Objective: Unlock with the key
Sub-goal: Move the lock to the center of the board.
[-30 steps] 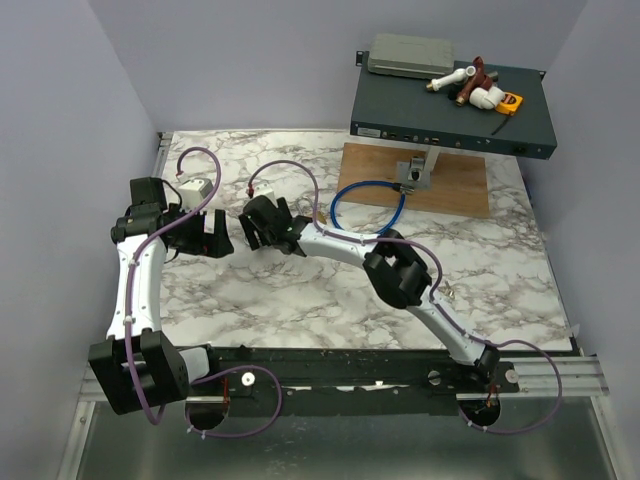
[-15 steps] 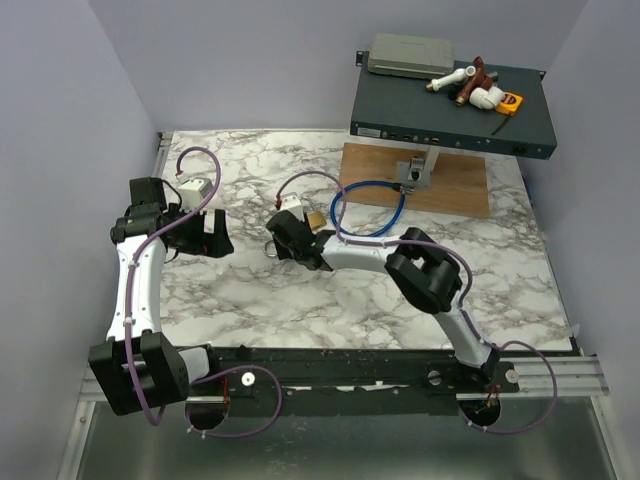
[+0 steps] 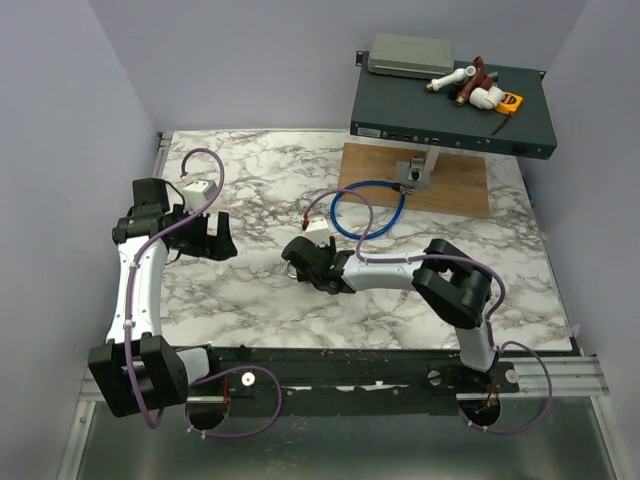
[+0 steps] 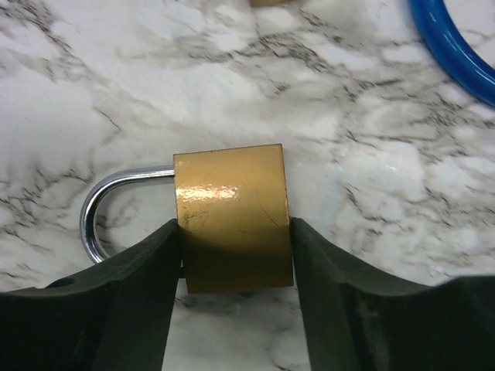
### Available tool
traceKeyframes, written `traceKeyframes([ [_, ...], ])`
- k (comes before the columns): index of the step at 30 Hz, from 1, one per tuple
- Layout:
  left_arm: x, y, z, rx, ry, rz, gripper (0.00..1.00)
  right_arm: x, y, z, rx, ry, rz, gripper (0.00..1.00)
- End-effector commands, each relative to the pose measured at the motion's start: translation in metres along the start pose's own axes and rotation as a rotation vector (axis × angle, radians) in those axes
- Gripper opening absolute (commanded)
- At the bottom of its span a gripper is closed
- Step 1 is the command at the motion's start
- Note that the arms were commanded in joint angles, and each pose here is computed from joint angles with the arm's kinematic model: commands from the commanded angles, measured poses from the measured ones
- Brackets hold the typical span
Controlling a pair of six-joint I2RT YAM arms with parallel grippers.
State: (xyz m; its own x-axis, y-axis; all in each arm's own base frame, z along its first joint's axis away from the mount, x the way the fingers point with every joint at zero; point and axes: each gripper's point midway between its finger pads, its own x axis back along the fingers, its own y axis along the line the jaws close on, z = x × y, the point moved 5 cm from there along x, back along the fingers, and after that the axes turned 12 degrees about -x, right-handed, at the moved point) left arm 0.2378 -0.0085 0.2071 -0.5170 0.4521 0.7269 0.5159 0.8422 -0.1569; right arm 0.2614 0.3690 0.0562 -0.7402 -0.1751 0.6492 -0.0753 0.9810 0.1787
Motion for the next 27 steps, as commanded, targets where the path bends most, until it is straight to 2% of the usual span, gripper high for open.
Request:
traceKeyframes([
  [1,0.004,-0.016,-0.002,-0.045,-0.017,0.057,0.98,0.021,-0.025,0.005,-0.003,0.035,0.051,0.70],
  [4,0.003,-0.020,-0.004,-0.056,-0.011,0.070,0.98,0.035,-0.019,-0.009,-0.013,0.028,0.005,0.81],
  [10,0.005,-0.027,-0.008,-0.090,-0.012,0.098,0.99,0.077,-0.022,-0.051,-0.072,-0.037,-0.047,0.83],
  [13,0.007,-0.032,-0.008,-0.109,-0.007,0.120,0.98,0.082,-0.054,-0.054,-0.108,-0.017,0.030,0.82],
  [19,0.003,-0.044,-0.004,-0.163,0.009,0.154,0.99,0.080,-0.151,-0.057,-0.283,0.035,0.163,0.80],
  [27,-0.005,-0.054,-0.002,-0.193,0.036,0.181,0.98,0.066,-0.193,-0.057,-0.318,0.058,0.215,0.80],
])
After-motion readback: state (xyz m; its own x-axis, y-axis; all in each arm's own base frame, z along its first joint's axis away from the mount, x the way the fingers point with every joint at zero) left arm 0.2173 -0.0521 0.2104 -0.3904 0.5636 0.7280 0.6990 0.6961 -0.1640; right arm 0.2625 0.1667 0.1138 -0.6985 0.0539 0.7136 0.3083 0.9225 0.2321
